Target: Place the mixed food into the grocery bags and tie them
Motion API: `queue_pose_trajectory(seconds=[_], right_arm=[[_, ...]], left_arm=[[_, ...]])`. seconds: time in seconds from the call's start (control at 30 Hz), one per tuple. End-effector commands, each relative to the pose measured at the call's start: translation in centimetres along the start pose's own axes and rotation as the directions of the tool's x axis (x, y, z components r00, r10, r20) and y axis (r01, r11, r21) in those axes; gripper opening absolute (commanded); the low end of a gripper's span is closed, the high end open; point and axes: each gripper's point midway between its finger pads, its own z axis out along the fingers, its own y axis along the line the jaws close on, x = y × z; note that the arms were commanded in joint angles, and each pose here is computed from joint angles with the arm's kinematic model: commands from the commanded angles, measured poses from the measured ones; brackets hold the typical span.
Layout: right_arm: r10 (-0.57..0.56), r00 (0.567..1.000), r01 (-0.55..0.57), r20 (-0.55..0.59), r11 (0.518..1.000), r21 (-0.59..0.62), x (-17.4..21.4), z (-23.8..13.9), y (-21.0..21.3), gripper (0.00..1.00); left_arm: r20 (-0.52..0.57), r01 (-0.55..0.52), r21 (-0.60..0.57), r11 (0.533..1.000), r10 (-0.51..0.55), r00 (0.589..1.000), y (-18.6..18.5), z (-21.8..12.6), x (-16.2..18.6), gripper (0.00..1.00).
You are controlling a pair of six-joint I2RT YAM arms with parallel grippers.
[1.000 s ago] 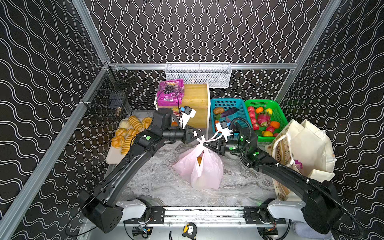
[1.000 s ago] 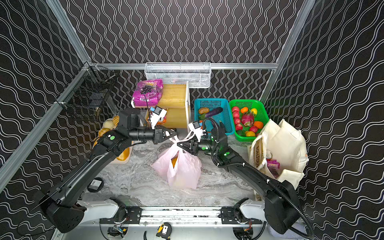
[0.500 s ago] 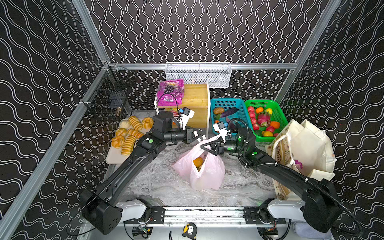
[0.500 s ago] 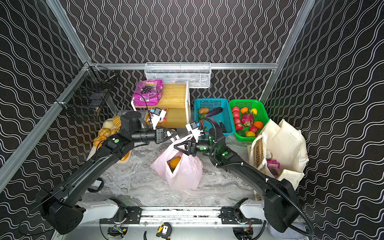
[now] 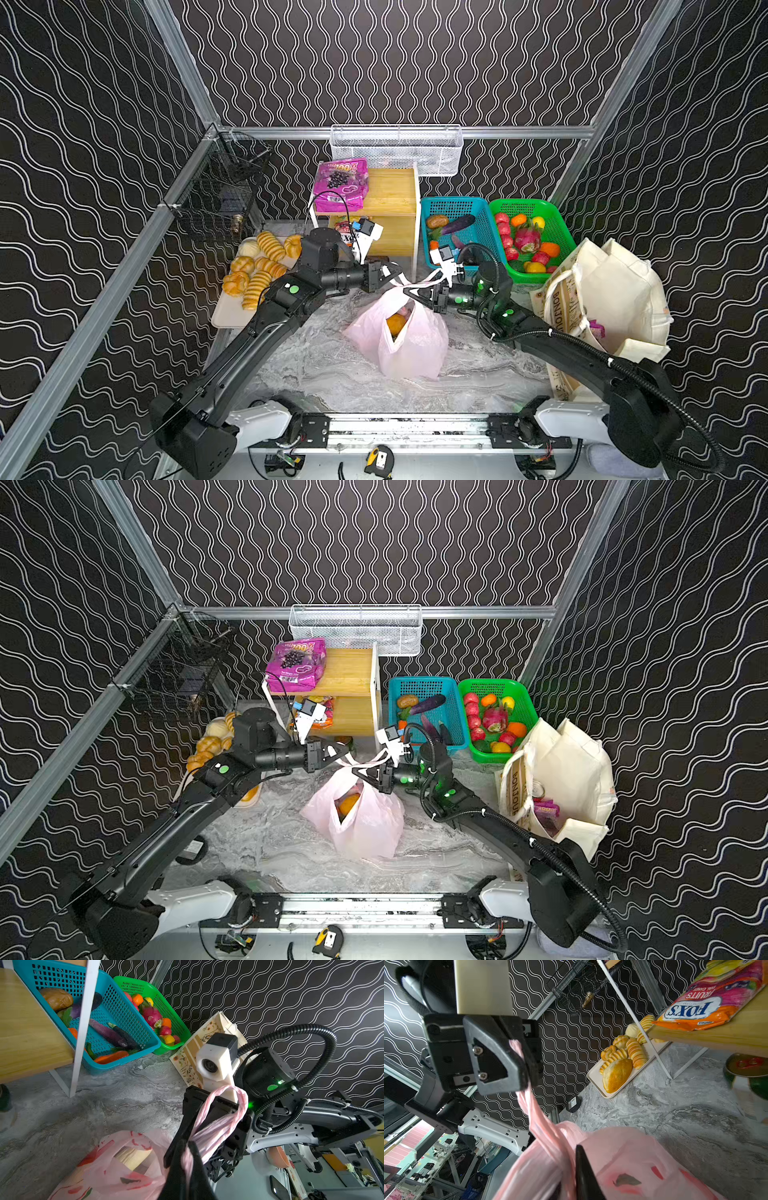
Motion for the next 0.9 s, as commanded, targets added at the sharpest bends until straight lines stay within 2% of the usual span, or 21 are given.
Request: queue_pose_trajectory(seconds=[0.0,0.1,0.17,0.2,0.23,0.37,0.5,0.67,0.77,0.87], right_arm=[[-0.006,0.999,0.007,0.035,1.0,-0.014,-1.0,0.1,0.4,0.12],[-0.011,0.999,0.012,0.032,0.999,-0.031,-1.0,0.1,0.7,0.05],[-0.014,1.0,0.015,0.025,0.999,-0.051,-0.8,0.1,1.0,0.01],[-0.021,1.0,0.022,0.02,0.998,-0.062,-0.7,0.1,1.2,0.0],[-0.023,1.0,0.025,0.018,0.997,-0.069,-0.7,0.1,1.3,0.0],[-0.043,0.999,0.044,0.014,0.995,-0.089,-0.7,0.1,1.8,0.0],[-0.065,0.998,0.066,0.012,0.991,-0.117,-0.7,0.0,2.4,0.0],[-0.068,0.998,0.069,0.009,0.989,-0.132,-0.6,0.0,2.6,0.0],[-0.069,0.998,0.07,0.008,0.988,-0.14,-0.6,0.0,2.7,0.0],[-0.07,0.998,0.07,0.004,0.988,-0.14,-0.6,0.0,2.7,0.0]], left_arm=[[0.009,-0.012,-0.016,1.0,0.012,1.0,0.3,-0.1,0.1,0.0],[-0.009,-0.038,0.015,0.999,0.039,0.999,-0.1,-0.1,0.6,0.14],[-0.037,-0.078,0.054,0.995,0.08,0.996,-0.7,-0.1,1.1,0.32],[-0.053,-0.104,0.079,0.991,0.108,0.993,-1.0,0.0,1.3,0.46],[-0.068,-0.127,0.083,0.988,0.133,0.989,-1.1,-0.1,1.5,0.53],[-0.1,-0.227,0.097,0.969,0.237,0.966,-1.1,-0.1,2.2,0.64],[-0.113,-0.305,0.115,0.945,0.317,0.942,-0.9,0.0,2.7,0.68],[-0.132,-0.306,0.17,0.937,0.329,0.935,-1.2,0.5,3.0,0.63],[-0.131,-0.283,0.181,0.942,0.308,0.942,-1.2,0.9,3.0,0.43],[-0.121,-0.28,0.172,0.945,0.302,0.946,-1.0,0.9,2.9,0.18]])
